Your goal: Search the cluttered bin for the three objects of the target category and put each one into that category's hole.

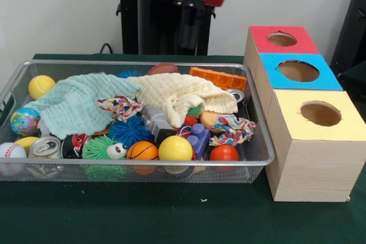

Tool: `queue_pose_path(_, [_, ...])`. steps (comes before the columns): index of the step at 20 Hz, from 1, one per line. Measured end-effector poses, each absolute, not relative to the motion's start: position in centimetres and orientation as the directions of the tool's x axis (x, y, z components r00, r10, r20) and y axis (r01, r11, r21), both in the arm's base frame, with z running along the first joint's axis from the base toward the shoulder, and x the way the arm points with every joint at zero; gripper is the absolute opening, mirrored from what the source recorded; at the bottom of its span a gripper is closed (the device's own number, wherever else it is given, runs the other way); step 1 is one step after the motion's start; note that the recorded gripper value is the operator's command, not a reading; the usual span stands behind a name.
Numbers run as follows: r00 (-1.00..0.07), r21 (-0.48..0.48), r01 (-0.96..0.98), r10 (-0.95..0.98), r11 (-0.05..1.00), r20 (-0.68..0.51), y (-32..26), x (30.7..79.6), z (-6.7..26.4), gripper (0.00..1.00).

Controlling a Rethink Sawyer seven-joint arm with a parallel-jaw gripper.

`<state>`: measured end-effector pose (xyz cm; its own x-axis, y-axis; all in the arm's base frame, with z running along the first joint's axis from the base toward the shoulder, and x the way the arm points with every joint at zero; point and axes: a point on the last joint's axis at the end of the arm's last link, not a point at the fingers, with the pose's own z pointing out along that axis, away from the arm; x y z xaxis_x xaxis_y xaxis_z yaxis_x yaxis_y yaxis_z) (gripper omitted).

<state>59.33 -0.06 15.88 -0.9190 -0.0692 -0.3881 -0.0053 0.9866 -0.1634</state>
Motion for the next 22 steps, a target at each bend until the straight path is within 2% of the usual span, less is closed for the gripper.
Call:
queue_pose_path(7, [-0.897, -0.170, 0.059, -0.023, 0.984, -0.441, -6.2, 58.1, 15.3, 0.00])
queue_pose_path(13, [-0.912, -0.172, 0.039, -0.035, 0.984, -0.409, -6.4, 55.7, 14.3, 0.00])
queue_pose_path(14, [-0.914, -0.172, 0.033, -0.039, 0.985, -0.404, -6.2, 55.4, 14.1, 1.00])
queue_pose_path(22, [-0.925, -0.168, 0.002, -0.062, 0.986, -0.374, -5.0, 53.6, 13.5, 1.00])
